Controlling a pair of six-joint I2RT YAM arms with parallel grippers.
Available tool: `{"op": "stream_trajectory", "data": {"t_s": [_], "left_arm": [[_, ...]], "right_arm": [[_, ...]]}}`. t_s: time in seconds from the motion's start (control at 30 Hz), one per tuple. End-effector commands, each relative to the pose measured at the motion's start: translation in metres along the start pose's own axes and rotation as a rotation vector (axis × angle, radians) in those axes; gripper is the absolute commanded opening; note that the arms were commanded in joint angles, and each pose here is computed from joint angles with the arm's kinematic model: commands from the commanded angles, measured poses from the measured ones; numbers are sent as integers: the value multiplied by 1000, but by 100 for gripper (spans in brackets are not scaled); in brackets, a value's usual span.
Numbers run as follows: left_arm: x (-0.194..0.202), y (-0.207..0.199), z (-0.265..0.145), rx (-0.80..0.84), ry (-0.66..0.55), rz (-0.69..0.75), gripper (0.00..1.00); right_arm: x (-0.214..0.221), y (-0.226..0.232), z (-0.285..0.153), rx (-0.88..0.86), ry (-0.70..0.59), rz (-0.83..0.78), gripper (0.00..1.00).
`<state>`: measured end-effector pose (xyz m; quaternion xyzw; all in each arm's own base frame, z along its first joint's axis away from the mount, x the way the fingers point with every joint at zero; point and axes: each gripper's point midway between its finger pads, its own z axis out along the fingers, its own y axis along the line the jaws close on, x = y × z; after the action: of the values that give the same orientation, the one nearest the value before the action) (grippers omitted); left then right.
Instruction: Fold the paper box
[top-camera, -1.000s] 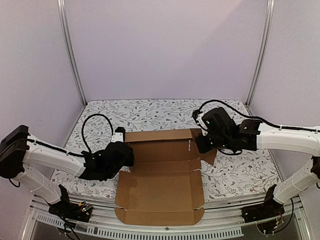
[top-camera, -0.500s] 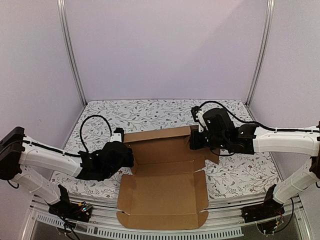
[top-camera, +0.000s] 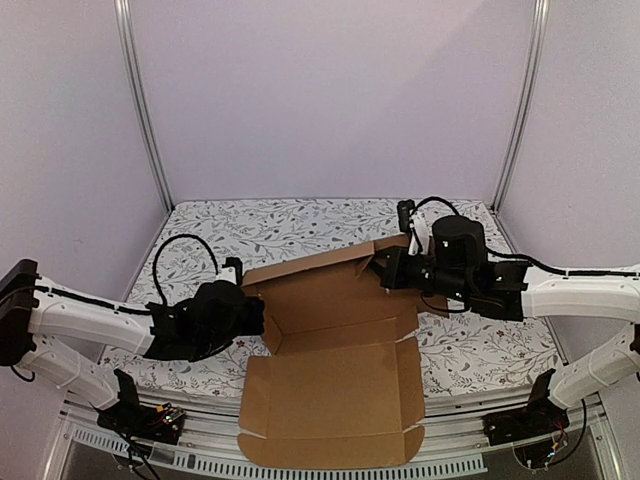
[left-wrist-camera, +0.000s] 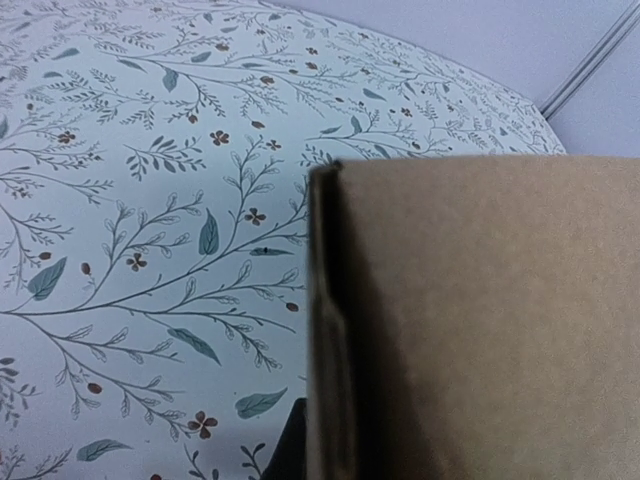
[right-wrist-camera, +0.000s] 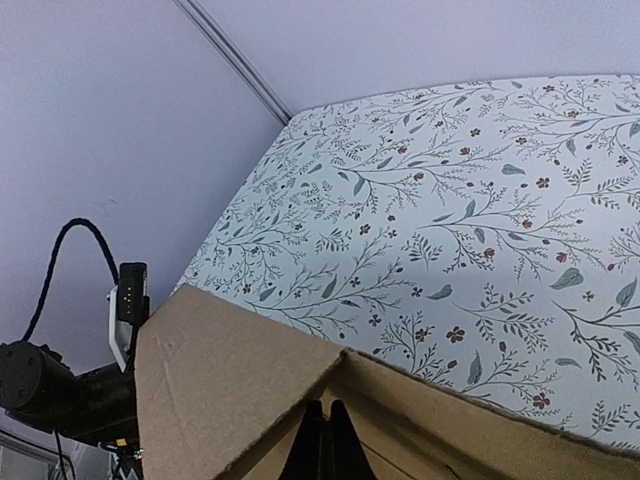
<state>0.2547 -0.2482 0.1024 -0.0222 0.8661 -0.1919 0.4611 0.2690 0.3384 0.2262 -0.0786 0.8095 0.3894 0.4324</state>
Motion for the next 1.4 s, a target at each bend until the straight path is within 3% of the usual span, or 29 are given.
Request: {"op": "stream_trajectory", "data": {"t_s": [0.0,0.37,0.6,0.97,1.37], "left_arm": [[-2,8,4,33,19,-62,0],[-28,20,9,106,8,-189,0],[-35,21,6,185,5,-273,0],[-49,6,-5,376,-11,-441,0],[-62,-11,-14,472,-24,-455,0]], "right_arm": [[-12,16,-11,-75,-23,13,0],[-2,22,-42,-95,80,-153,0],[1,27,-77,-165,72,-278,0],[-11,46,-114,-334,-101,-337,0],[-37,75,-105,-417,-180,-332,0]]}}
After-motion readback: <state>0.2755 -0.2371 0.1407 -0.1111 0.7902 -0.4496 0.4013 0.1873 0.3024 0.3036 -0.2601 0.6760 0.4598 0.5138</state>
